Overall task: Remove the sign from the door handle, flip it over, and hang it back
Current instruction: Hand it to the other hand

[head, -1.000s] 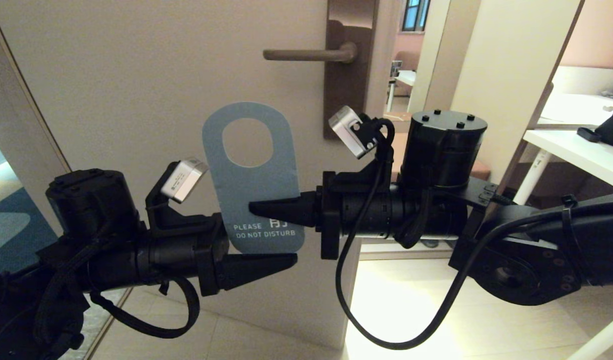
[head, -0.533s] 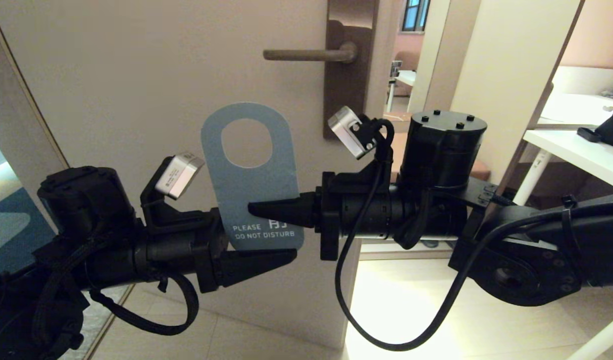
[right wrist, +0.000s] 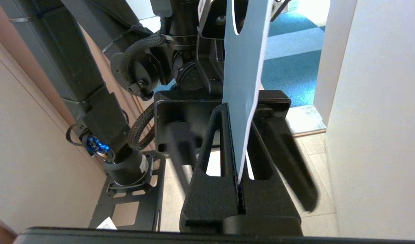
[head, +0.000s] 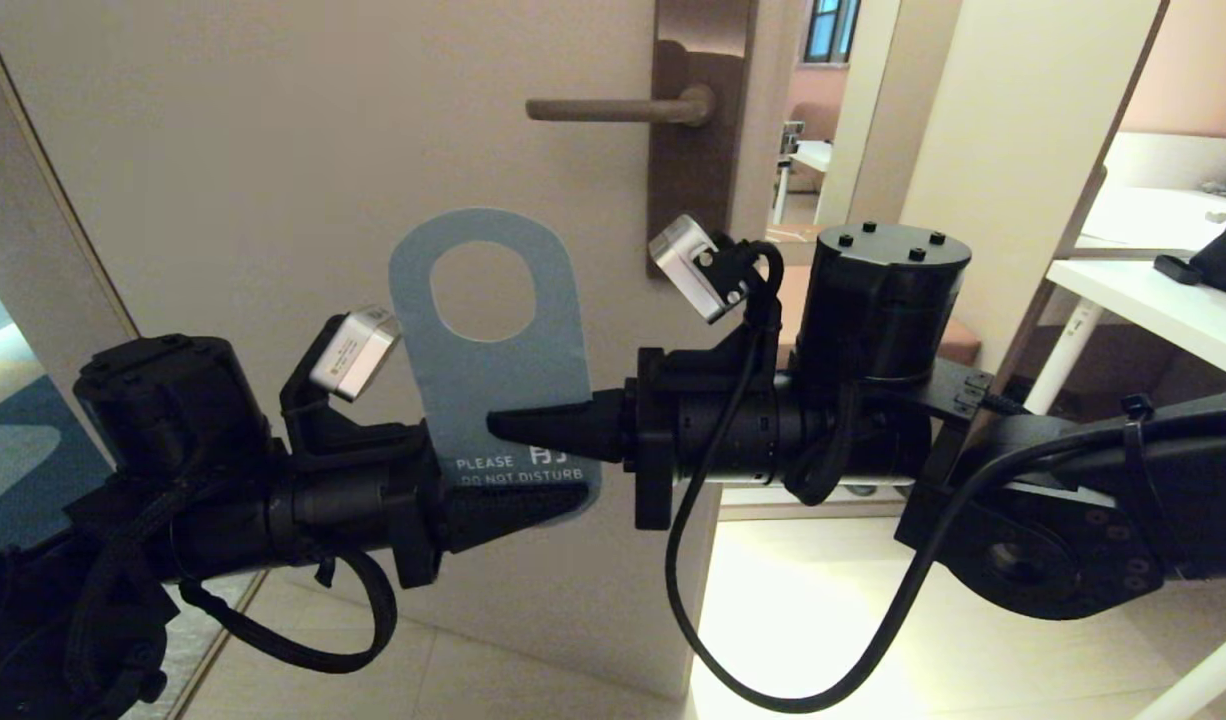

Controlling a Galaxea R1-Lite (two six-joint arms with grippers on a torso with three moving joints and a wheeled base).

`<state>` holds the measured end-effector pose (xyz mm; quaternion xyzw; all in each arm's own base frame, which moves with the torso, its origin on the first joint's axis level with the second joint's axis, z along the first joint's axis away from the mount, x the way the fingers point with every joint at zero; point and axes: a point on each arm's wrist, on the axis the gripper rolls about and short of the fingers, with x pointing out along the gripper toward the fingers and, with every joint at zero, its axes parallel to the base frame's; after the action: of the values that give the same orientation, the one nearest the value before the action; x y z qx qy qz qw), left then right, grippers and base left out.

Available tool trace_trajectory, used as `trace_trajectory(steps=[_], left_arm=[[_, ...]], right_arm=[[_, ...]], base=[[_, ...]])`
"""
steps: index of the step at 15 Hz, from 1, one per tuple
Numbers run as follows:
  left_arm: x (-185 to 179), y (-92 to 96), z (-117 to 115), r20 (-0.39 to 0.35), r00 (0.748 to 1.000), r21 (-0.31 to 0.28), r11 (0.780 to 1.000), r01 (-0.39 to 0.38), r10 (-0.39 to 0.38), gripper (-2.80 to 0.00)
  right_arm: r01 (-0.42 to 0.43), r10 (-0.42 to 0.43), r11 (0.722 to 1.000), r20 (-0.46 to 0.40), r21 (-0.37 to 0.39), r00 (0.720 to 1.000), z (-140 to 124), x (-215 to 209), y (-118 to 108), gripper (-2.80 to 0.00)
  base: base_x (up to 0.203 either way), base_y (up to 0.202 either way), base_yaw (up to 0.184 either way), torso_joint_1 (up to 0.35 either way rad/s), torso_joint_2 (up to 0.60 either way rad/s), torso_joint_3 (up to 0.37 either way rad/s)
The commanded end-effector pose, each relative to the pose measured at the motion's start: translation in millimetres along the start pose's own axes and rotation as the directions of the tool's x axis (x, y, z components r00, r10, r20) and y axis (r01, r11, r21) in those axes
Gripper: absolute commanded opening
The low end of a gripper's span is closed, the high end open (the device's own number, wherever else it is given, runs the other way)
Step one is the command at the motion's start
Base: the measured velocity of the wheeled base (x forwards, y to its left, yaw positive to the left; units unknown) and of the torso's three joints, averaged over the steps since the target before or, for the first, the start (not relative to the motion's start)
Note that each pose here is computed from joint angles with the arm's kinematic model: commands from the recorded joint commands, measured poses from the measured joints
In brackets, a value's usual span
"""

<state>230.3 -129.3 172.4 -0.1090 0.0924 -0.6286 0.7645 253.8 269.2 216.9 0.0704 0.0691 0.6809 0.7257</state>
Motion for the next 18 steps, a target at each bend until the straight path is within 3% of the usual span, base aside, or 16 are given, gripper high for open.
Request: trace_trajectory(steps=[1,15,16,18], left_arm=[[1.0,-1.6,0.5,0.001,1.000,-0.001,1.000,0.012,-0.012,-2.80],[1.7,-5.5,-2.2,-0.006,1.000,-0.010,1.000,0.023,-0.023,-2.80],[1.1,-6.2,-2.7,-0.007,1.000,-0.011,1.000,0.022,-0.022,-2.80],[-0.3,-7.7,-4.0,-0.009,1.000,-0.014,1.000,0.022,-0.022,-2.80]], right_arm=[[-0.006,0.006,1.000,0.002,-0.002,1.000,0.3,0.2,0.3,-2.80],[-0.001,0.001,1.000,-0.004,0.000,1.000,-2.3,0.1,-0.2,-2.80],[-0.001,0.001,1.000,-0.005,0.001,1.000,-2.7,0.0,-0.2,0.00],[-0.003,0.003,1.000,-0.004,0.000,1.000,-2.3,0.1,-0.2,0.00]], base=[[0.000,0.000,0.000,0.000,0.00,0.000],[0.000,0.000,0.000,0.000,0.00,0.000],[0.000,0.000,0.000,0.000,0.00,0.000],[0.000,0.000,0.000,0.000,0.00,0.000]])
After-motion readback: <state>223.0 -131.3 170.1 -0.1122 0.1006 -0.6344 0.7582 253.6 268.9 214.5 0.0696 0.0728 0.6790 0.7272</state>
